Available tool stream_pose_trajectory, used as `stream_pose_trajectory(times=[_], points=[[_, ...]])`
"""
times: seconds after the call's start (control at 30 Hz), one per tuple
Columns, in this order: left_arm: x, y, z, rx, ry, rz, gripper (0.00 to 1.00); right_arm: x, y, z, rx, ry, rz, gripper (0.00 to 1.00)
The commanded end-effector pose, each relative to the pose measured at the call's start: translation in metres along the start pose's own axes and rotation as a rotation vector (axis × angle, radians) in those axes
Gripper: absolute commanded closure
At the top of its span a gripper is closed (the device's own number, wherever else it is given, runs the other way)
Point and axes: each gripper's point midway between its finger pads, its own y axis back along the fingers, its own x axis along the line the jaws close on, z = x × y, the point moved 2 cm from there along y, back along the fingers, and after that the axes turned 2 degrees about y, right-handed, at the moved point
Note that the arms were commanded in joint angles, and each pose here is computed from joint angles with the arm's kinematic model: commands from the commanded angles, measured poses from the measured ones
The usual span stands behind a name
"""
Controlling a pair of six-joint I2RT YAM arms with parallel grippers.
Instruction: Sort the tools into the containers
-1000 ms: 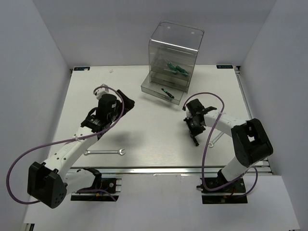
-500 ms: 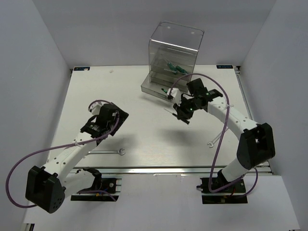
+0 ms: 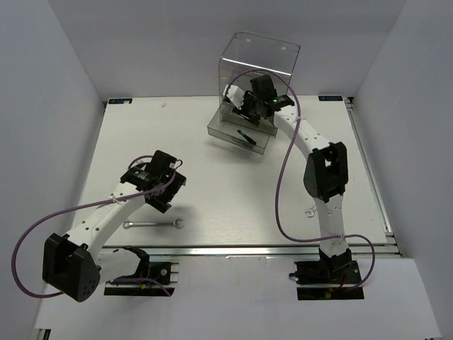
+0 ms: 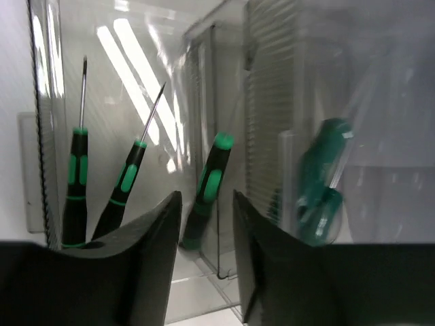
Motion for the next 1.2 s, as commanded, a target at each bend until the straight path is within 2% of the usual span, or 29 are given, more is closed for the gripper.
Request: stream_pose_trajectory(times=[0.0, 0.03, 0.1, 0.27, 0.3, 0.37, 0.4, 0.53, 0.6, 0.63, 0.7, 0.77, 0.8, 0.87, 1.17], points=[[0.02, 0.013, 0.0, 0.022, 0.05, 0.123, 0.08, -0.007, -0.009, -0.011, 0.058, 0.086, -0.023, 0.56], [0.024, 0.012, -0.001, 0.026, 0.055, 0.148, 0.08, -0.006, -0.01, -0.013, 0.063, 0.084, -0.031, 0.46], [0.036, 0.012, -0.002, 0.028, 0.069, 0.218, 0.09, -0.007, -0.01, -0.012, 0.053, 0.061, -0.042, 0.41], [0.053, 0.004, -0.005, 0.037, 0.057, 0.311, 0.11, -0.006, 0.012, 0.015, -0.036, 0.021, -0.012, 0.45], [0.055, 0.002, -0.005, 0.04, 0.06, 0.322, 0.15, 0.002, 0.018, 0.028, -0.105, 0.028, 0.054, 0.52], [0.061, -0.003, -0.007, 0.057, 0.067, 0.35, 0.22, 0.02, 0.037, 0.035, -0.142, 0.057, 0.155, 0.66], [0.068, -0.008, -0.008, 0.063, 0.075, 0.377, 0.31, 0.034, 0.043, 0.045, -0.213, 0.062, 0.229, 0.81], [0.082, -0.019, -0.015, 0.101, 0.097, 0.404, 0.47, 0.099, 0.066, 0.046, -0.343, 0.152, 0.537, 0.91], [0.085, -0.023, -0.015, 0.112, 0.098, 0.41, 0.48, 0.134, 0.065, 0.03, -0.305, 0.188, 0.686, 0.96], [0.086, -0.024, -0.014, 0.11, 0.096, 0.416, 0.48, 0.142, 0.063, 0.023, -0.282, 0.19, 0.719, 0.99], [0.088, -0.024, -0.012, 0.101, 0.081, 0.433, 0.47, 0.156, 0.051, 0.009, -0.211, 0.168, 0.756, 1.0], [0.093, -0.025, -0.011, 0.095, 0.063, 0.468, 0.4, 0.153, 0.034, 0.009, -0.173, 0.103, 0.699, 1.0], [0.094, -0.025, -0.01, 0.096, 0.059, 0.478, 0.37, 0.154, 0.024, -0.003, -0.106, 0.078, 0.655, 1.0], [0.099, -0.028, -0.012, 0.103, 0.044, 0.507, 0.31, 0.138, 0.0, -0.009, -0.029, 0.011, 0.473, 1.0], [0.107, -0.045, -0.016, 0.127, 0.009, 0.501, 0.29, 0.056, -0.04, -0.035, 0.173, -0.099, -0.095, 1.0]])
